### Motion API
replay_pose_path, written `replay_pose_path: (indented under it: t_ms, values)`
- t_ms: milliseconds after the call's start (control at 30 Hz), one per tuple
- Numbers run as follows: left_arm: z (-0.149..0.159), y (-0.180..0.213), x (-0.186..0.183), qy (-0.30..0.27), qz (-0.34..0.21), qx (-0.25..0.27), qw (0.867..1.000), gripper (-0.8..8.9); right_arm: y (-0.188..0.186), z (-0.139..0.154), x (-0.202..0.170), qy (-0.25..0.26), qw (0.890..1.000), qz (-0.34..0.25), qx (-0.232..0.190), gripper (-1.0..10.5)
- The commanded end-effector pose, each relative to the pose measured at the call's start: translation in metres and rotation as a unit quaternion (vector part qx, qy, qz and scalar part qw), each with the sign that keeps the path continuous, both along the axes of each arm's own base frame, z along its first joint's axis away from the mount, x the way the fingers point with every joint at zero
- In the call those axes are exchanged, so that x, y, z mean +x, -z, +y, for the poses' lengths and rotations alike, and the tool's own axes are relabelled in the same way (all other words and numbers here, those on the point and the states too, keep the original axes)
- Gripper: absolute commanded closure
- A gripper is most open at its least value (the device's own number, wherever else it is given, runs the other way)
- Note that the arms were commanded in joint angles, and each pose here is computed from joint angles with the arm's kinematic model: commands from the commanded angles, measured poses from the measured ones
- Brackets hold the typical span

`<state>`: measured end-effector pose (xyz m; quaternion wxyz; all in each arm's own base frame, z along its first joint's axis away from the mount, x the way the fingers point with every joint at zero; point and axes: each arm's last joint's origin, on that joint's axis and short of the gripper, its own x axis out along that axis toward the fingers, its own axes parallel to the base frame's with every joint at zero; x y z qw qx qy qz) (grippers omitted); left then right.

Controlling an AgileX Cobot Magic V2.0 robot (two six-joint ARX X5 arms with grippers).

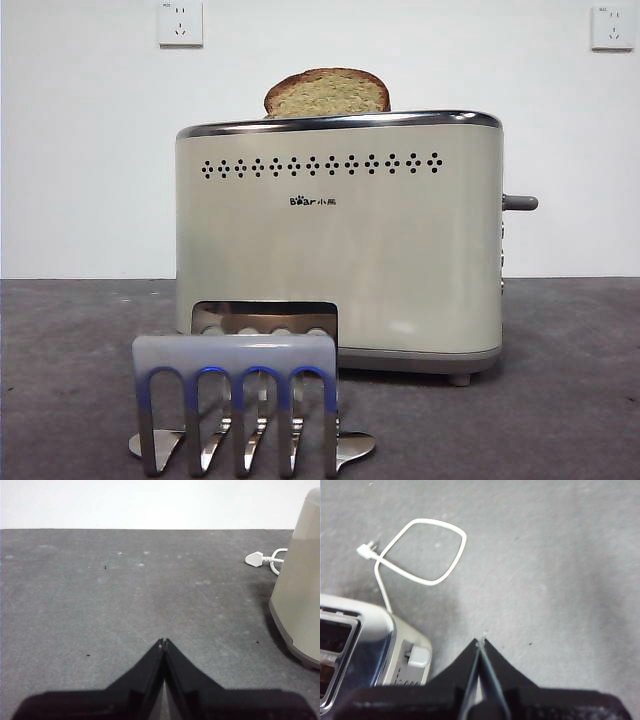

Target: Pick up a slice of bread from the rack,put the bread on the toaster,press the button

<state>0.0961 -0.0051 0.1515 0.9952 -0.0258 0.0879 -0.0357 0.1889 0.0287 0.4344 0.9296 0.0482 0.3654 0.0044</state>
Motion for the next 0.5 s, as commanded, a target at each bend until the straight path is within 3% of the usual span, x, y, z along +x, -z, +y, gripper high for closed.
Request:
replay_pose_path:
  t_ms: [33, 133, 200, 267, 367, 500]
  values:
    - [0.000, 0.003, 0.001, 0.002, 0.000, 0.003, 1.000, 8.17, -0.004, -0.005, -0.029, -0.010, 0.999, -0.039, 0.001, 9.5]
    - [0.000, 0.003, 0.001, 0.002, 0.000, 0.003, 1.000, 8.17, 0.020, -0.018, -0.057, 0.010, 0.990, -0.141, -0.008, 9.5]
    - [0.000, 0.003, 0.001, 0.002, 0.000, 0.003, 1.000, 8.17, 0.056, -0.025, -0.071, 0.036, 0.974, -0.222, -0.005, 9.5]
    - [0.000, 0.003, 0.001, 0.002, 0.000, 0.003, 1.000, 8.17, 0.104, -0.029, -0.079, 0.056, 0.962, -0.265, -0.019, 9.5]
    - [0.000, 0.003, 0.001, 0.002, 0.000, 0.003, 1.000, 8.17, 0.174, -0.030, -0.084, 0.062, 0.956, -0.286, -0.039, 9.5]
    - [0.000, 0.003, 0.001, 0.002, -0.001, 0.003, 1.000, 8.17, 0.225, -0.029, -0.085, 0.056, 0.955, -0.287, -0.038, 9.5]
